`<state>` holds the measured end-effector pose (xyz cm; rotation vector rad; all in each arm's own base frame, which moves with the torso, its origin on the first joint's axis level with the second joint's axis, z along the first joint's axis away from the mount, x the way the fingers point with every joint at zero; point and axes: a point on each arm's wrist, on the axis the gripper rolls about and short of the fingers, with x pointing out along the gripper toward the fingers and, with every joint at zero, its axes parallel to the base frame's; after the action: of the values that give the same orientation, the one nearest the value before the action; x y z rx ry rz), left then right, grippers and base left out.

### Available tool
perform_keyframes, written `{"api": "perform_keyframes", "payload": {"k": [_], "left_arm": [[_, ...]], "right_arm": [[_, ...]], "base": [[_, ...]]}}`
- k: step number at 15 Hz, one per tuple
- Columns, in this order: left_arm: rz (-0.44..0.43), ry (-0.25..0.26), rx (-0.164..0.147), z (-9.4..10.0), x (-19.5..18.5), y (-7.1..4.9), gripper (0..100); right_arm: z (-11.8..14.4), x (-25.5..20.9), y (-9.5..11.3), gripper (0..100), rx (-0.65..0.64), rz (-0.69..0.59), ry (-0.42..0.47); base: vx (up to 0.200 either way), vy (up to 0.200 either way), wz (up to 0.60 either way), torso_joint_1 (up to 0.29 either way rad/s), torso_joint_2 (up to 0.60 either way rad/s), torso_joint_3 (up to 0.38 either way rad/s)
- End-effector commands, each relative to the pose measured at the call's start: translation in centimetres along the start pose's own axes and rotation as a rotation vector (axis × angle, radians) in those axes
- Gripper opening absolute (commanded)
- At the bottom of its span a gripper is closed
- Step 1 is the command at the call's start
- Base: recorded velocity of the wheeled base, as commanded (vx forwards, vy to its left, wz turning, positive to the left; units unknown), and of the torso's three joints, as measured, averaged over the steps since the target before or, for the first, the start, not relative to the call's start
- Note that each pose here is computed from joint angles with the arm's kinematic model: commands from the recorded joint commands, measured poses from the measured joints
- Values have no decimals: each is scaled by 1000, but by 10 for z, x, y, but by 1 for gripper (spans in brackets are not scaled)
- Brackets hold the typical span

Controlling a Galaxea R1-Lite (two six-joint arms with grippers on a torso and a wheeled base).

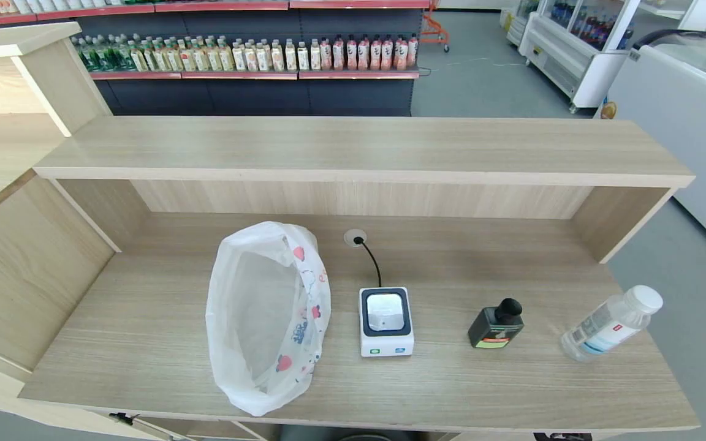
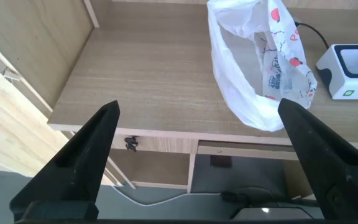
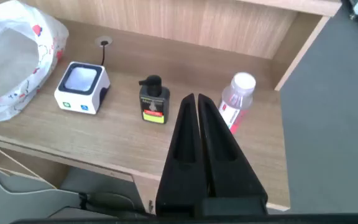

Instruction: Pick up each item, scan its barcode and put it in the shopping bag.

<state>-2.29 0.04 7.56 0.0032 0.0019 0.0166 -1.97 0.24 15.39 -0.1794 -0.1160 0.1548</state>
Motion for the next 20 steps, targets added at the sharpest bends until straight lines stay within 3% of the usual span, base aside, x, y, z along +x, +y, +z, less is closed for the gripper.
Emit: {"api": "perform_keyframes", "payload": {"k": [1,3,6,7,9,14,20], "left_arm": [[0,0,0,0,0,0,100],[0,0,0,0,0,0,100],[0,0,0,0,0,0,100],[0,0,0,0,0,0,100],[0,0,0,0,0,0,100],[0,0,0,0,0,0,100],[0,0,0,0,0,0,100]], "right_arm": [[51,56,-16,0,32,82,274],[36,78,-15,0,36,116,474],[11,126,-17,0,-99,202,709],[11,126,-17,100,-99,202,709],[-14,169,-19,100,-195,233,908],[-40,224,-24,100,-379,363,1003],[-59,269,-10,100,-378,469,933]], "base": [[0,0,0,0,0,0],[0,0,0,0,0,0],[0,0,0,0,0,0],[0,0,0,0,0,0],[0,0,0,0,0,0],[0,0,0,0,0,0],[0,0,0,0,0,0]]}}
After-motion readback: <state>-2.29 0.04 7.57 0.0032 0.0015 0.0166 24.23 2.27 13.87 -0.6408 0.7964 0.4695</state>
